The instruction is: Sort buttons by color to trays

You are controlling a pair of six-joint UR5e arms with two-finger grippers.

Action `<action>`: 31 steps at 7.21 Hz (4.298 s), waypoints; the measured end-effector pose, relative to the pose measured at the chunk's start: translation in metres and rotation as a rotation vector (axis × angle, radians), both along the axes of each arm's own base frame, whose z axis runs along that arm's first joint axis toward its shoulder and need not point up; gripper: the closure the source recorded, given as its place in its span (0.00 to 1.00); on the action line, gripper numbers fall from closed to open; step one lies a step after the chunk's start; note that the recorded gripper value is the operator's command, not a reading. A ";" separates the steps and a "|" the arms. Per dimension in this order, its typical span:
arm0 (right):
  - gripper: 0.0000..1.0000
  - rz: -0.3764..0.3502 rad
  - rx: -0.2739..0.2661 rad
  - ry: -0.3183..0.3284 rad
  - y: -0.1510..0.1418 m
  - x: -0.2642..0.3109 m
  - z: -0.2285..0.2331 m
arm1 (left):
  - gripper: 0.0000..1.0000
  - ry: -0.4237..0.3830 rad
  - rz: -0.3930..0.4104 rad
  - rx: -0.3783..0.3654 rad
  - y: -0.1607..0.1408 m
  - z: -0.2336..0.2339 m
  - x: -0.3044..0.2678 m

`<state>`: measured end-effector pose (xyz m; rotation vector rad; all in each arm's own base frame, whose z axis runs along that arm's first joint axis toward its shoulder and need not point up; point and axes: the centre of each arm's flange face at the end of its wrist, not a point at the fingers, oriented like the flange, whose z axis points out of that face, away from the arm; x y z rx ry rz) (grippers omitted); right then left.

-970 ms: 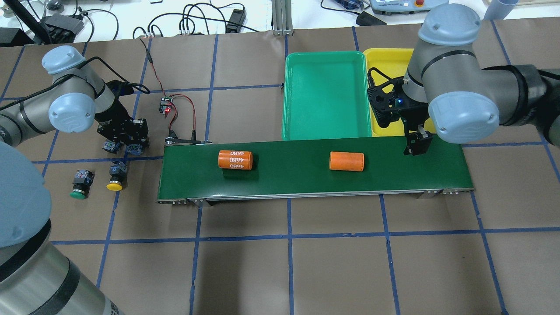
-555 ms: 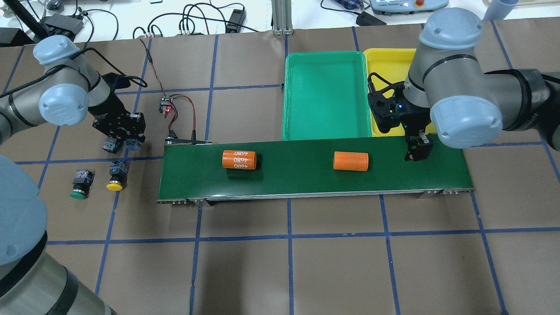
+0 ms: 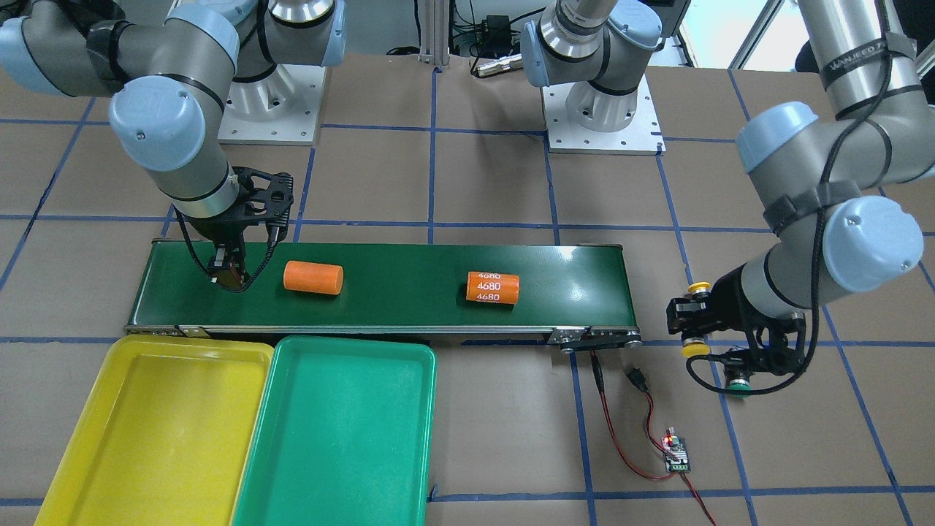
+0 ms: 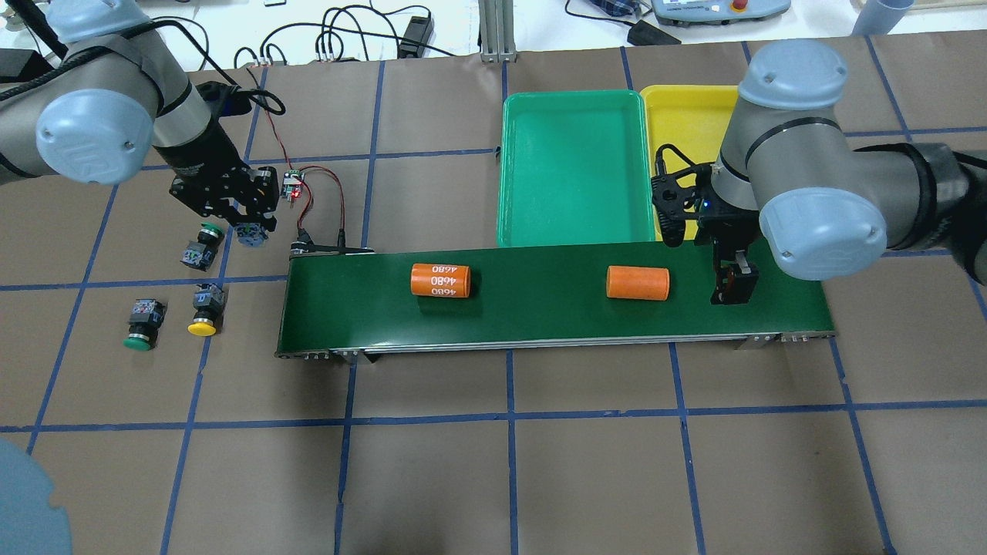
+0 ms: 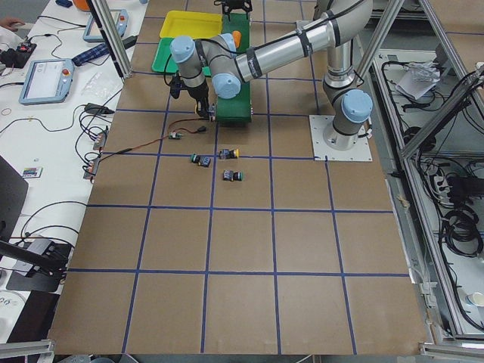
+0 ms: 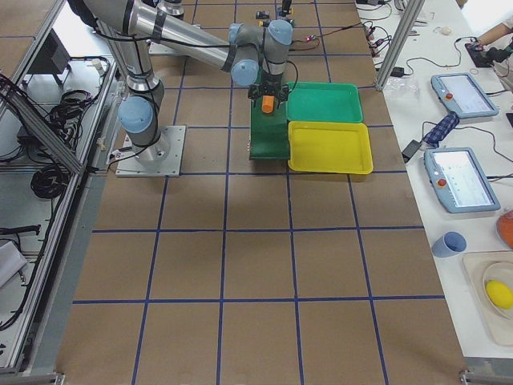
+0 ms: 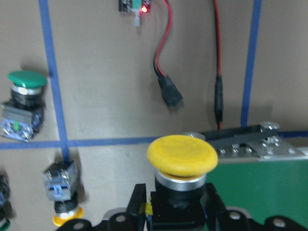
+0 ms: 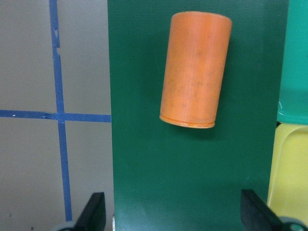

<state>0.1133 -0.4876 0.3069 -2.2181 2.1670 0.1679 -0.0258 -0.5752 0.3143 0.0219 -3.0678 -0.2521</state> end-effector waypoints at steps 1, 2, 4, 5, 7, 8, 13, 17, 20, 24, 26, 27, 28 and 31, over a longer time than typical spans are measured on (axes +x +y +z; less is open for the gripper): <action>0.00 0.002 -0.009 -0.016 -0.001 0.002 0.001 | 1.00 -0.004 0.030 0.019 0.024 -0.007 -0.016; 0.00 0.001 -0.008 -0.038 -0.002 0.005 0.001 | 1.00 -0.012 0.033 0.015 0.040 -0.015 -0.037; 0.00 -0.010 0.002 -0.054 -0.005 0.007 -0.006 | 1.00 -0.026 -0.001 -0.010 0.055 -0.035 -0.063; 0.00 -0.012 0.005 -0.054 -0.008 0.008 -0.009 | 1.00 -0.027 -0.031 -0.028 0.055 -0.042 -0.065; 0.00 -0.013 0.006 0.018 -0.011 0.002 -0.011 | 1.00 -0.025 -0.102 -0.047 0.059 -0.049 -0.065; 0.00 -0.022 0.000 0.082 -0.012 -0.003 -0.009 | 1.00 -0.024 -0.112 -0.040 0.065 -0.053 -0.065; 0.00 -0.033 0.014 0.189 -0.016 -0.014 -0.008 | 0.00 -0.032 -0.106 -0.027 0.073 -0.060 -0.061; 0.00 -0.067 0.009 0.146 -0.019 -0.029 -0.012 | 0.00 -0.059 -0.103 -0.076 0.066 -0.011 -0.057; 0.00 -0.075 0.006 -0.024 -0.027 -0.069 -0.014 | 0.00 -0.129 -0.083 -0.065 0.060 0.012 -0.016; 0.00 -0.028 -0.032 -0.048 -0.013 -0.079 -0.030 | 0.00 -0.124 -0.062 -0.065 0.051 0.008 0.053; 0.00 -0.021 -0.023 -0.052 -0.006 -0.075 -0.039 | 0.00 -0.126 -0.070 -0.070 0.051 0.004 0.066; 0.00 -0.024 -0.022 -0.073 -0.003 -0.071 -0.043 | 0.00 -0.127 -0.073 -0.075 0.050 -0.003 0.079; 0.00 -0.034 -0.028 -0.109 -0.002 -0.063 -0.044 | 0.00 -0.126 -0.066 -0.074 0.049 -0.013 0.097; 0.00 -0.062 -0.064 -0.139 -0.004 -0.023 -0.041 | 0.00 -0.101 -0.063 -0.086 0.034 -0.062 0.124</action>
